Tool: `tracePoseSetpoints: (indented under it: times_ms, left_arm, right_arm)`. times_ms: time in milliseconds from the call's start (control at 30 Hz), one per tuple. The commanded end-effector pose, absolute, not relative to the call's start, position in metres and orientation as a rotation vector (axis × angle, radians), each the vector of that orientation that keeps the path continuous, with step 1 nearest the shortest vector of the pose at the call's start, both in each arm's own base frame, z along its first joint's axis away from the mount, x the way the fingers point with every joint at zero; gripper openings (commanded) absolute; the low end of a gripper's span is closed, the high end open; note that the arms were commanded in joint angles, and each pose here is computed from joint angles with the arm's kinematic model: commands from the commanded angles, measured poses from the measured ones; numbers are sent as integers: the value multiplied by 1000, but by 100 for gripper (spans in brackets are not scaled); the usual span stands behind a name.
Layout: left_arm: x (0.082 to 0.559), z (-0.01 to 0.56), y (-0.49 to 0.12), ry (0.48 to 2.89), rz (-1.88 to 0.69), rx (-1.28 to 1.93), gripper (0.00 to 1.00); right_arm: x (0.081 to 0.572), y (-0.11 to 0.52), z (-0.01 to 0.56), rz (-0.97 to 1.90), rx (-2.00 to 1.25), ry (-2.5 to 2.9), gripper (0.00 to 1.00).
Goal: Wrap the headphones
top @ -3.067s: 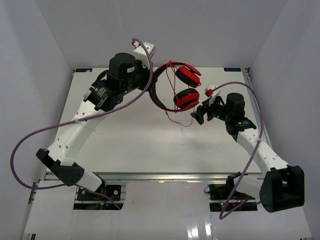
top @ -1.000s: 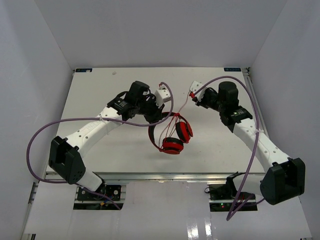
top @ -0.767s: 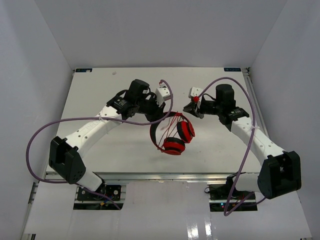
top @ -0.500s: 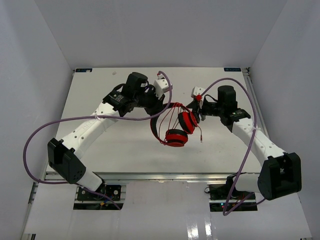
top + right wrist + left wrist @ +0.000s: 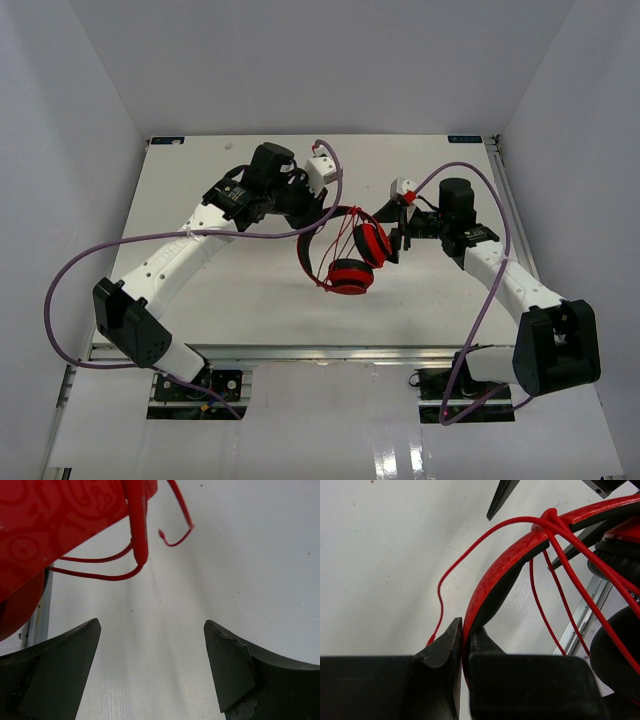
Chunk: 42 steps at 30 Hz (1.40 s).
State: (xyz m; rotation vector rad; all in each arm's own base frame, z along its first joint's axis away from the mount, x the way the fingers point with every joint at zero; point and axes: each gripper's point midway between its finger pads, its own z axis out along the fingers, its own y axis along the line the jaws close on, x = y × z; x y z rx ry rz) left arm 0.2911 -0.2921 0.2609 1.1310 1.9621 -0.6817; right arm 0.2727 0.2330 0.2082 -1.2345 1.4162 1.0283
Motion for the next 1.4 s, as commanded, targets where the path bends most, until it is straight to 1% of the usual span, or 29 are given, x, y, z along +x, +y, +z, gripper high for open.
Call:
tracePoseSetpoints:
  times_ms: [0,100,233,333,367,467,533,600,633,667,700,733,833,967,1033,1100,1133,1200,1267,1333,1367]
  left_arm:
    - [285,292,-289,1880,-694,1088,0]
    - [281,292,-288,1867,-700,1095,0]
    - [269,300,-288,1832,-751,1110,0]
    - [261,307,-292,1805,-806,1123,0]
    - [260,309,-293,1802,-819,1121,0]
    - [255,319,-299,1769,-871,1115,0]
    - [252,327,-301,1741,-900,1110,0]
    - [251,333,-303,1722,-922,1101,0]
    - [251,337,-304,1710,-924,1096,0]
    - [251,340,-304,1702,-925,1089,0]
    - [251,343,-304,1695,-926,1081,0]
    - [252,345,-304,1692,-921,1075,0]
    - [256,349,-300,1683,-887,1047,0]
    - [260,350,-299,1670,-860,1036,0]
    - [262,350,-299,1668,-856,1035,0]
    - [262,350,-300,1667,-858,1037,0]
    - [263,350,-300,1668,-858,1038,0]
    - [263,348,-300,1668,-855,1039,0]
    - [262,348,-300,1668,-859,1038,0]
    - [262,348,-300,1668,-860,1037,0]
    - [262,349,-300,1666,-857,1036,0]
  right_arm:
    - [293,227,219,884,-1210,1395,90]
    - [287,222,216,847,-1265,1361,91]
    - [250,227,220,990,-1355,1206,94]
    - [236,236,220,1105,-1371,1153,96]
    - [239,241,221,1118,-1357,1157,96]
    - [273,258,217,1049,-1262,1236,95]
    - [280,275,228,1097,-1252,1217,91]
    - [295,292,230,1105,-1218,1255,78]
    - [303,299,227,1101,-1200,1274,52]
    - [304,307,227,1133,-1193,1282,29]
    - [303,314,230,1173,-1189,1287,10]
    - [302,316,231,1202,-1180,1295,8]
    - [280,314,238,1271,-1187,1244,8]
    - [256,304,229,1289,-1203,1259,8]
    - [253,298,215,1253,-1216,1336,23]
    - [258,291,212,1144,-1244,1329,43]
    - [258,288,208,1124,-1247,1345,50]
    - [260,281,205,1073,-1227,1374,59]
    - [275,273,203,960,-1165,1428,62]
    - [306,256,198,787,-988,1562,81]
    - [318,247,197,719,-926,1604,86]
